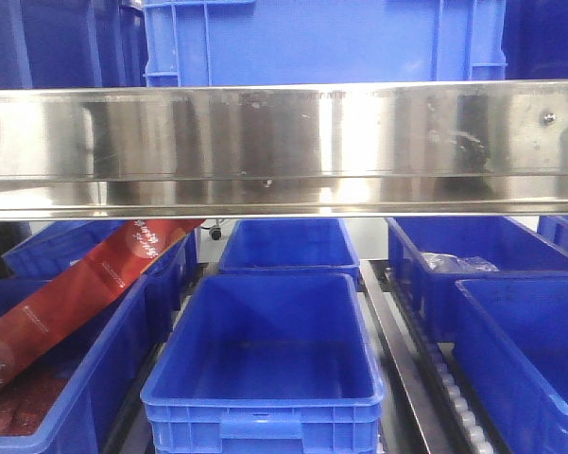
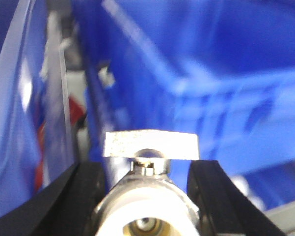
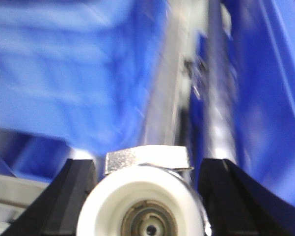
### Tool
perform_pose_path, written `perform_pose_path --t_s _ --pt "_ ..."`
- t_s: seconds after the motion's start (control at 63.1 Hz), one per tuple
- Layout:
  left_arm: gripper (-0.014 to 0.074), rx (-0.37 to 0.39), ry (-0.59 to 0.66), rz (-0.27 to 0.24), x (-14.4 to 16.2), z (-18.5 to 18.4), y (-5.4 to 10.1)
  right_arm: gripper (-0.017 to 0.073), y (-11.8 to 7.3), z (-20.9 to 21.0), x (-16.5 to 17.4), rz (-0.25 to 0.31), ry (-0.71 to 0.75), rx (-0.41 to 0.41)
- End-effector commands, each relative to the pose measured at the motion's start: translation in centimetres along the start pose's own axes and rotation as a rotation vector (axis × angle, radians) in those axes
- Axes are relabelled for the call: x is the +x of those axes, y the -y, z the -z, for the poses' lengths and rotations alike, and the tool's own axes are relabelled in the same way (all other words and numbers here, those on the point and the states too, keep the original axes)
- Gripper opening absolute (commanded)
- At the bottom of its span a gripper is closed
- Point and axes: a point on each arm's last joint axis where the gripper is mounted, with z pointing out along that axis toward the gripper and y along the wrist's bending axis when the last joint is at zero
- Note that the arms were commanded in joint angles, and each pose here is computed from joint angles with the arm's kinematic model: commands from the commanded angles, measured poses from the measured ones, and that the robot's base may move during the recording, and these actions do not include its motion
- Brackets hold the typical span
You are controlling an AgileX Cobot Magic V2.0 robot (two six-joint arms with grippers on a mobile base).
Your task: Place valve from conveyor to right shelf box
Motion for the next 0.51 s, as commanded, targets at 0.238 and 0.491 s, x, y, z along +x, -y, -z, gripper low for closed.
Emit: perform_pose_path --t_s 0.238,0.491 --pt "-0.0111 0.058 0.068 -0.006 -6.8 -4.8 1.3 -0.0161 -2.8 -1.0 -7.7 0.060 0.290 -0.087" --pt "-0.0111 0.139 0.076 -0.025 -9.2 -11.4 4.1 -0.0161 -4.4 -6.1 -12.3 0.067 0.359 -0.128"
